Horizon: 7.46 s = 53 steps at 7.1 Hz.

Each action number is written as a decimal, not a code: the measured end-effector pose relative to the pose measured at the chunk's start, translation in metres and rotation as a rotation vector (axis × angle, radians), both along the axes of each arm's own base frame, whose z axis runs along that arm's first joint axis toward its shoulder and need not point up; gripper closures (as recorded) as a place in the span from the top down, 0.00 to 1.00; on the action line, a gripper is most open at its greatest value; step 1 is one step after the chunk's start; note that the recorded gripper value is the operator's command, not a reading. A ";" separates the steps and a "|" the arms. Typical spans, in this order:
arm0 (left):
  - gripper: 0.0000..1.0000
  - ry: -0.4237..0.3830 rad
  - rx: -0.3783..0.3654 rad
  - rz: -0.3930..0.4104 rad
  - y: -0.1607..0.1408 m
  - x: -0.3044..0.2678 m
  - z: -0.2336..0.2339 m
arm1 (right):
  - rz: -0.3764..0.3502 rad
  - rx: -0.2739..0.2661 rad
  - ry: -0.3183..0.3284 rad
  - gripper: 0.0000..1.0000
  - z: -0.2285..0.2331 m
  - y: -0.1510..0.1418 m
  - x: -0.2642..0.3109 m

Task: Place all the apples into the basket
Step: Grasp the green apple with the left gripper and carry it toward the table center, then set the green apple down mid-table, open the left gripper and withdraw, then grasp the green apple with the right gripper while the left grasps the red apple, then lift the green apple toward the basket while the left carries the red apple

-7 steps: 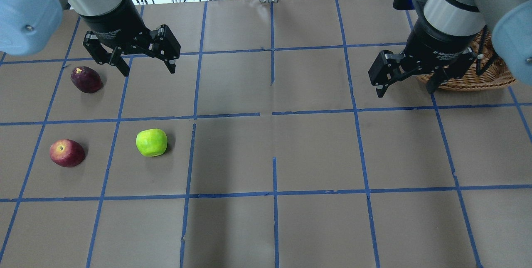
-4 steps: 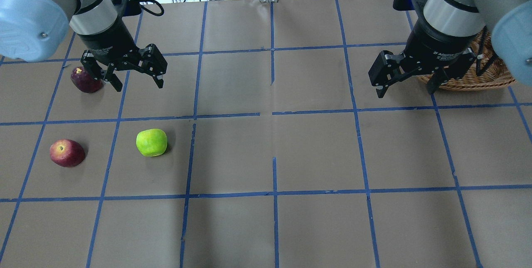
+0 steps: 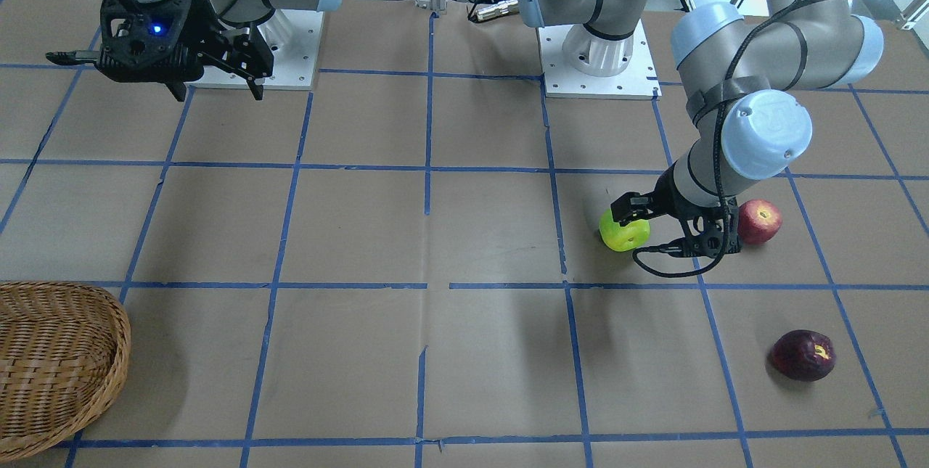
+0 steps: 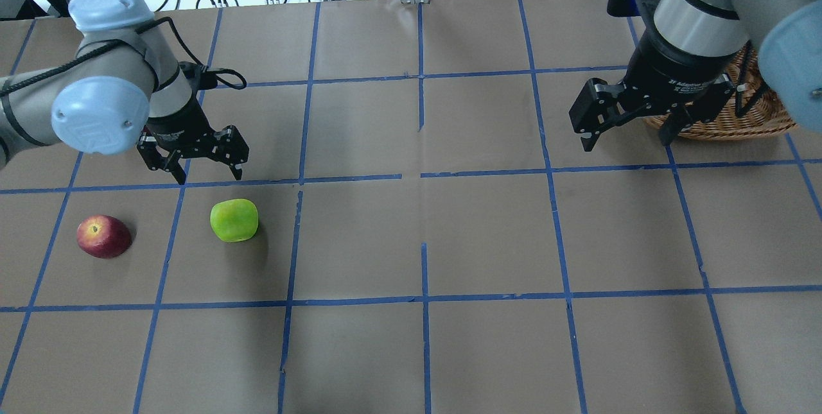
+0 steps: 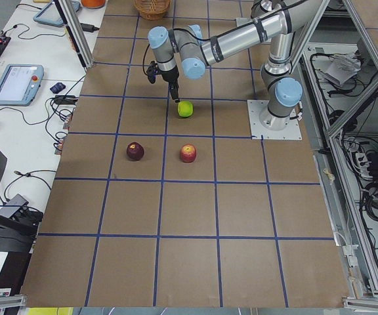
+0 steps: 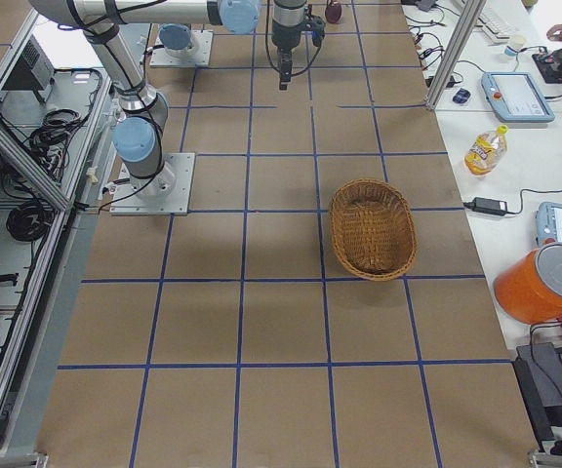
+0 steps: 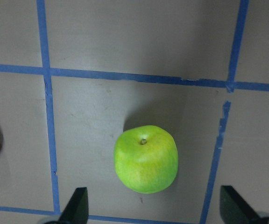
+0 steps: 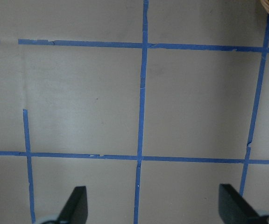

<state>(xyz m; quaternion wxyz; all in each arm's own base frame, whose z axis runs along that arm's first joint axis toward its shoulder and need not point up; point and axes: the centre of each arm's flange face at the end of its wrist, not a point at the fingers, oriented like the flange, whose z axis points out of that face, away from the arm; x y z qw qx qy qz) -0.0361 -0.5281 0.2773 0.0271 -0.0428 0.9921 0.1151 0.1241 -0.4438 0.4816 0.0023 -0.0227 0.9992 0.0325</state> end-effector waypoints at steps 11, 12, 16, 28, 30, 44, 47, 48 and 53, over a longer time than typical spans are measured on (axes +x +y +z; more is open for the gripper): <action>0.40 0.140 -0.098 0.106 -0.021 -0.064 -0.032 | -0.010 0.005 0.000 1.00 -0.002 0.000 0.000; 0.40 0.144 -0.109 0.166 -0.033 -0.108 -0.018 | -0.011 0.006 0.000 1.00 -0.002 -0.001 0.000; 0.77 0.213 -0.138 0.305 -0.035 -0.287 -0.041 | -0.014 0.006 -0.001 1.00 -0.004 -0.002 0.000; 1.00 0.068 -0.020 -0.150 -0.083 -0.025 0.089 | -0.048 -0.048 -0.132 1.00 -0.105 -0.063 0.088; 0.98 0.084 0.034 -0.267 -0.056 0.047 0.065 | -0.062 -0.090 -0.121 1.00 -0.138 -0.071 0.141; 0.14 0.055 0.048 -0.405 0.039 0.239 -0.090 | 0.081 -0.082 -0.128 0.83 -0.274 -0.089 0.225; 0.14 -0.001 -0.007 -0.371 0.017 0.211 -0.057 | 0.082 -0.112 -0.137 0.00 -0.280 -0.094 0.227; 0.14 -0.018 -0.039 -0.352 0.000 0.185 -0.041 | 0.083 -0.122 -0.138 0.00 -0.272 -0.096 0.225; 0.15 -0.029 -0.135 -0.065 -0.064 -0.026 0.016 | 0.036 -0.036 -0.059 0.00 -0.118 -0.103 0.053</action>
